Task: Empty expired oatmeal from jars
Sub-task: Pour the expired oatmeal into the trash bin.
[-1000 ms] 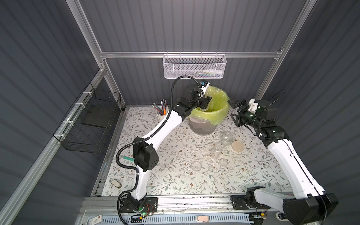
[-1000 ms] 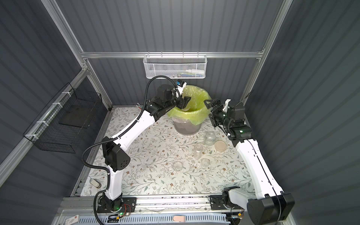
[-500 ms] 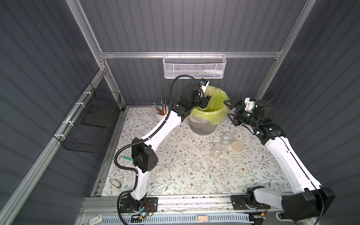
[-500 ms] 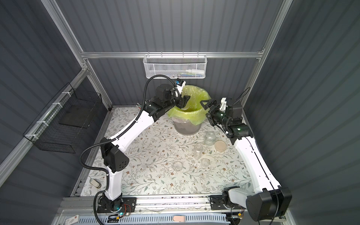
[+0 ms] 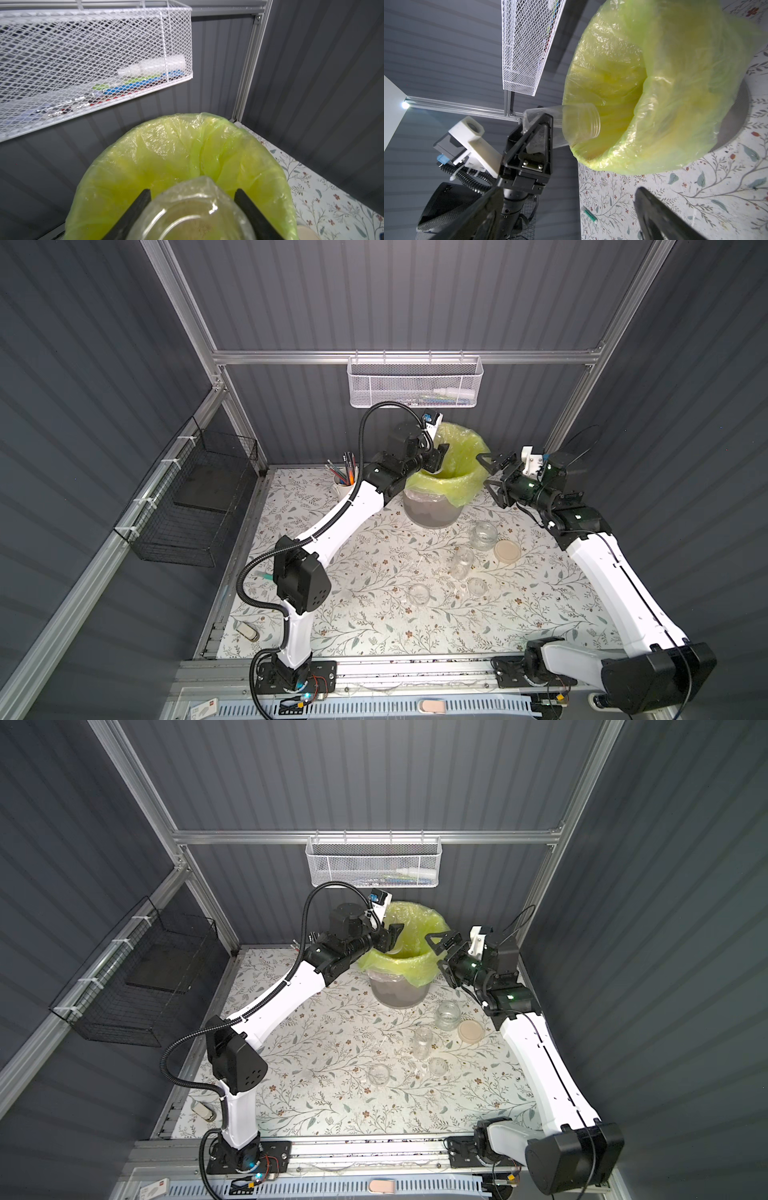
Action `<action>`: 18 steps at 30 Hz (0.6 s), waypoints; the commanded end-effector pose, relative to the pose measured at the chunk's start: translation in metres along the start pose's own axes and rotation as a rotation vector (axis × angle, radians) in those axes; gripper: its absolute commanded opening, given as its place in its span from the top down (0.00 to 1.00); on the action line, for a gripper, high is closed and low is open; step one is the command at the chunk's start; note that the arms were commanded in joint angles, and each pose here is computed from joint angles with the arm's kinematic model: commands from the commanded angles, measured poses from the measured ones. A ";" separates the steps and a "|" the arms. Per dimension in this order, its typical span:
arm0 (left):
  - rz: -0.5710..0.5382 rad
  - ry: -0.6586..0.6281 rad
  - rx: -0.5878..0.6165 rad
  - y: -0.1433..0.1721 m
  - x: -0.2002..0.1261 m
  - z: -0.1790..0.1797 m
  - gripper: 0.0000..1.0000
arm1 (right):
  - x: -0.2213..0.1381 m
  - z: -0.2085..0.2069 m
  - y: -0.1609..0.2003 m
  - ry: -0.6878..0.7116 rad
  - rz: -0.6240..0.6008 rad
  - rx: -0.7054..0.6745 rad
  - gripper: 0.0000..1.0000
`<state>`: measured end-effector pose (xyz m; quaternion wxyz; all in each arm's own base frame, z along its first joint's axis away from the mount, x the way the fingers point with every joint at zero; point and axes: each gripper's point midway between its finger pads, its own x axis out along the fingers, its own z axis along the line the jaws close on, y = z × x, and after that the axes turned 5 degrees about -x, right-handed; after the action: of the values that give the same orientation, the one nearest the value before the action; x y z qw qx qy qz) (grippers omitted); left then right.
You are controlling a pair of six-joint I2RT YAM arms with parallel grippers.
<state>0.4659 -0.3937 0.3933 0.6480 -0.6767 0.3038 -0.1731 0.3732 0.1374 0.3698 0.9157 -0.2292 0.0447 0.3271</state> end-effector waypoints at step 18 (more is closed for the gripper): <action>-0.474 0.097 -0.857 -0.093 -0.077 0.010 0.74 | 0.022 0.067 0.007 -0.223 0.050 0.171 0.01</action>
<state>0.4509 -0.3546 0.4500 0.3417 -0.8928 0.2417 -0.1666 0.3820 0.1728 0.4000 0.9262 -0.1213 0.0081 0.3568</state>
